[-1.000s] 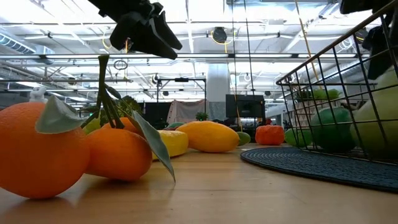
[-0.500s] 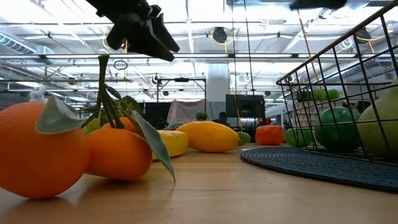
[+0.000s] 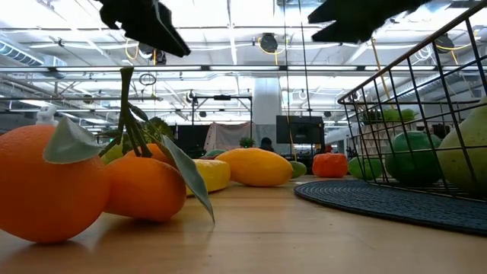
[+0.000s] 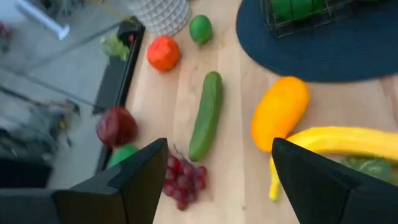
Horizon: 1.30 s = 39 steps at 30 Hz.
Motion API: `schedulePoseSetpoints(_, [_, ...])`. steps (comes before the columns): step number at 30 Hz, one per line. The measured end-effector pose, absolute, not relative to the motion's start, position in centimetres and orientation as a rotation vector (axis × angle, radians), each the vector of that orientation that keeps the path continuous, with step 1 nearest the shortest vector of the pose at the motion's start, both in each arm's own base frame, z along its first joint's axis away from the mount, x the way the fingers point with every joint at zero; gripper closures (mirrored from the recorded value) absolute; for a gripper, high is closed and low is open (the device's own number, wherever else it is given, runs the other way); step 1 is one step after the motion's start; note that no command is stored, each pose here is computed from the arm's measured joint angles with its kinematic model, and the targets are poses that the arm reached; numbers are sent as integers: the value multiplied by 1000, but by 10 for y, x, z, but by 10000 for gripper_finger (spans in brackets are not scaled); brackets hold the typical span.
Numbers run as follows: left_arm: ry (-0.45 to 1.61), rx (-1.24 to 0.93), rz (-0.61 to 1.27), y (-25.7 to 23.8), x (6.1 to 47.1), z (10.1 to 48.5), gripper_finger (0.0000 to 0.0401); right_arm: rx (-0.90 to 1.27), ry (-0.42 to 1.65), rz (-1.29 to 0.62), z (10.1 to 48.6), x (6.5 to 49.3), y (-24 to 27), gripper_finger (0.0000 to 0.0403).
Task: Build produce basket
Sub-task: Put the bottom dark red apple into the wire basket
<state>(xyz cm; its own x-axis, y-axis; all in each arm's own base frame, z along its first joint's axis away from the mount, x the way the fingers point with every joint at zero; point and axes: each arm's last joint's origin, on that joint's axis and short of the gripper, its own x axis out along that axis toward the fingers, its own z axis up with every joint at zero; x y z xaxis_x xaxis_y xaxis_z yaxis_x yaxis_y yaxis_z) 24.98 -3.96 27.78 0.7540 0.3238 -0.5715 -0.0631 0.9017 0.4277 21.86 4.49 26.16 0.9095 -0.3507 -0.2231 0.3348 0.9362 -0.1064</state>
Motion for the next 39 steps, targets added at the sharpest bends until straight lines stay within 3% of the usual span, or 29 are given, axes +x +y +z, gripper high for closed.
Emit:
schedulePoseSetpoints(8, [857,157,204,-49,232,264,116,-26,135,-327,268,228,4,14])
schedulePoseSetpoints(16, [954,69,42,-84,214,258,116,1,37,-312,277,229,-15,14])
schedulePoseSetpoints(25, [1021,66,-183,-136,191,250,116,15,5,-333,280,229,-20,14])
schedulePoseSetpoints(34, [1027,178,-312,-185,185,224,115,122,28,-206,277,230,-5,14])
schedulePoseSetpoints(39, [1089,263,-320,-200,185,201,86,150,50,-139,275,230,11,14])
